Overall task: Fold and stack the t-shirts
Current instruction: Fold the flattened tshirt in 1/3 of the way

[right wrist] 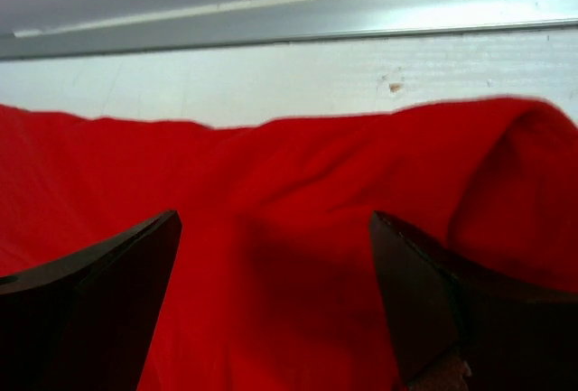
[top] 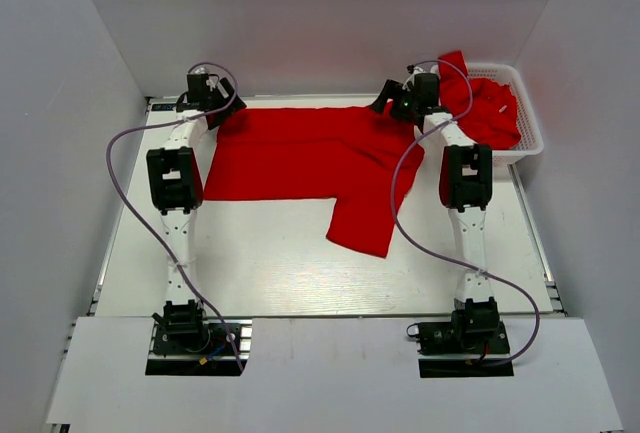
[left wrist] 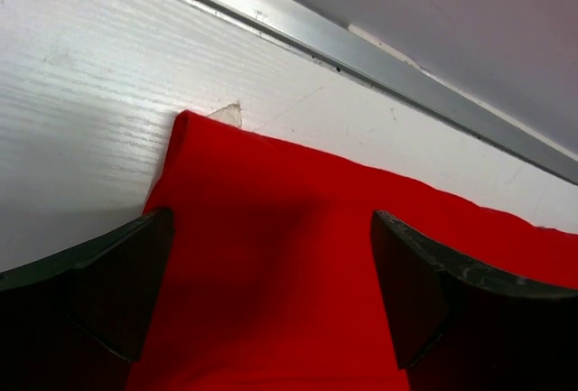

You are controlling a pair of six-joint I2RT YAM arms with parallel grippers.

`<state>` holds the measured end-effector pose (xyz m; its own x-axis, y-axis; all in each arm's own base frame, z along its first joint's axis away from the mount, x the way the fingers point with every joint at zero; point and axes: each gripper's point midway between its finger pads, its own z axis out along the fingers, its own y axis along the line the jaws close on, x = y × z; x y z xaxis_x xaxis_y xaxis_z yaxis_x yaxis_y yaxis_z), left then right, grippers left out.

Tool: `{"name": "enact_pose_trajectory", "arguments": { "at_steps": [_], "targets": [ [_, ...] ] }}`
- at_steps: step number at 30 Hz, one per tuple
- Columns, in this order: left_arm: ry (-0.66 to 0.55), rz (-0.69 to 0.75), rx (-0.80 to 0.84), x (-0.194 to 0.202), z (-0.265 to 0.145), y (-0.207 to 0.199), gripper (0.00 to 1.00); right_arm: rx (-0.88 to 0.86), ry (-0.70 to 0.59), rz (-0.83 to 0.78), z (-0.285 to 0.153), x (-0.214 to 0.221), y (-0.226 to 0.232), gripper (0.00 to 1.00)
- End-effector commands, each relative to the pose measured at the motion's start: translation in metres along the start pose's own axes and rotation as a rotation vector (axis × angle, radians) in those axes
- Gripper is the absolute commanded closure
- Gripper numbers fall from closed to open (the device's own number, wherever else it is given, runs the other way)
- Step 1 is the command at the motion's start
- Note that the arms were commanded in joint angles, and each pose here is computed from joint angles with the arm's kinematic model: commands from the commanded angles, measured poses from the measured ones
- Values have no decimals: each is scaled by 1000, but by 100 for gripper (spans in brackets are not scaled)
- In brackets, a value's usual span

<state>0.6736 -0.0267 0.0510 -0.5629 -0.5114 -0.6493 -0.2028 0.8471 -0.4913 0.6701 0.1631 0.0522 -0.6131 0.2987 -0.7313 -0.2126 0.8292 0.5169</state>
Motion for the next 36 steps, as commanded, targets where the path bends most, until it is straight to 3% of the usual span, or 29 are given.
{"name": "enact_pose_trajectory", "arguments": {
  "at_steps": [1, 2, 4, 5, 6, 7, 9, 12, 18, 19, 23, 28, 36],
  "targets": [
    [-62, 35, 14, -41, -40, -30, 0, 6, -35, -144, -37, -39, 27, 10],
    [-57, 43, -31, -43, -50, -25, 0, 10, -85, -197, -57, -67, 45, 10],
    [-59, 70, -110, -54, -85, -23, 0, 61, -44, -222, -68, -58, 41, 10],
    [-43, 76, -150, -51, -97, -17, 0, 63, -92, -265, -92, -83, 60, 10],
    [-32, 85, -185, -50, -110, -13, 0, 79, -43, -264, -98, -69, 58, 10],
    [-29, 84, -238, -55, -140, -13, 0, 96, -71, -301, -120, -82, 73, 10],
    [0, 94, -316, -47, -177, -3, 0, 130, 10, -296, -130, -56, 73, 10],
    [179, 32, -454, 15, -221, 28, 0, 271, 70, -221, -175, -30, 67, 10],
    [263, 46, -570, 68, -268, 63, 0, 348, 221, -143, -245, 52, 72, 10],
    [308, 47, -593, 89, -271, 74, 0, 334, 198, -143, -256, 52, 84, 10],
    [310, 55, -548, 106, -268, 85, 0, 389, 267, -116, -288, 107, 70, 10],
    [327, 128, -453, 118, -249, 85, 0, 312, 250, -109, -314, 122, 87, 10],
    [352, 167, -436, 128, -210, 99, 0, 320, 276, -110, -327, 136, 86, 10]
  ]
}}
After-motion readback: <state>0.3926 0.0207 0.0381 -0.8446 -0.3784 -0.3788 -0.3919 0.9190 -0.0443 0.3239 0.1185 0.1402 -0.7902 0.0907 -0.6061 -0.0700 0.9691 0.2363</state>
